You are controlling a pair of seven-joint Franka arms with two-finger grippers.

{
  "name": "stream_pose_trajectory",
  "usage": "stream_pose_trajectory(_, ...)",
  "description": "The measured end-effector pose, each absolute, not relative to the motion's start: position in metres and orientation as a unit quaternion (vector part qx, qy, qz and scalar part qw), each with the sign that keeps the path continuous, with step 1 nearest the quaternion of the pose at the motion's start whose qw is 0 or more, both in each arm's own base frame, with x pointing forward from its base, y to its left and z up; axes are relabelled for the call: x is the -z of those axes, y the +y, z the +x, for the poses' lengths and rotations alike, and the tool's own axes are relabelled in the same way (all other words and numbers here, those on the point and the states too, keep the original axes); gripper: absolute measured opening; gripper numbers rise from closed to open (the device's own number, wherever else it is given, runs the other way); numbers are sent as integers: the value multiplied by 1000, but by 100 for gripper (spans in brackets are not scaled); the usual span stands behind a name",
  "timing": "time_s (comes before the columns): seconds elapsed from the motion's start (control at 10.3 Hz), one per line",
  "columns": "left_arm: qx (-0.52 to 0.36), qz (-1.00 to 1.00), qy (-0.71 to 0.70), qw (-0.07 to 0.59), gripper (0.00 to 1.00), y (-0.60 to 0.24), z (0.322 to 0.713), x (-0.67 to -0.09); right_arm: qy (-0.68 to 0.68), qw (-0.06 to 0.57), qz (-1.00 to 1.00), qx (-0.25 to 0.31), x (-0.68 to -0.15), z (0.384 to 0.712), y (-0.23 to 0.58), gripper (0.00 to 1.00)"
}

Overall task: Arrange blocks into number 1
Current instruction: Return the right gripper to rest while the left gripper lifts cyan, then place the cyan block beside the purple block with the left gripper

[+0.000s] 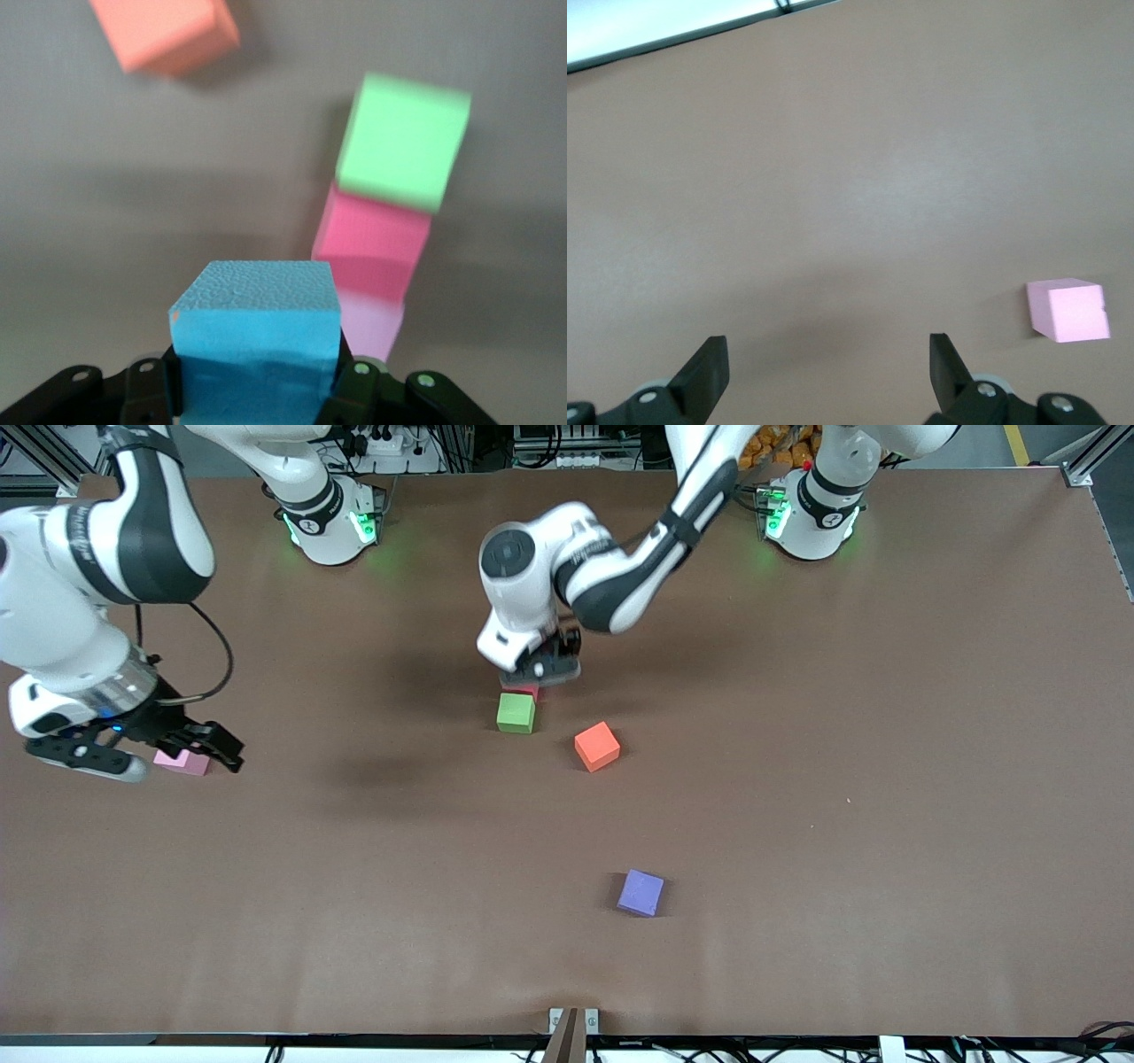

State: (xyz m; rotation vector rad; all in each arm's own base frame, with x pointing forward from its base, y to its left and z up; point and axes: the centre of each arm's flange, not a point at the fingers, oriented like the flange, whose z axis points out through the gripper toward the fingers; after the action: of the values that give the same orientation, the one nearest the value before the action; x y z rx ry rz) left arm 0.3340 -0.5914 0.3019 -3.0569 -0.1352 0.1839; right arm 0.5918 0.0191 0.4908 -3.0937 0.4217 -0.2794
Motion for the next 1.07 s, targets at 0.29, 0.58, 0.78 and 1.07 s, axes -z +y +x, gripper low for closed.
stream_pose_trajectory(0.29,-69,-996,-5,52,58,-597,222,-298,155,5,-984,86,-507,590,-2,100)
stream_pose_trajectory(0.58,-68,-996,28,51,58,-607,168,-260,159,12,-984,81,-509,590,-2,100)
stream_pose_trajectory(0.78,-62,-996,43,47,58,-610,162,-243,150,14,-986,75,-508,589,9,100)
stream_pose_trajectory(1.07,-67,-995,65,46,58,-612,166,-218,121,17,-990,74,-508,587,44,100)
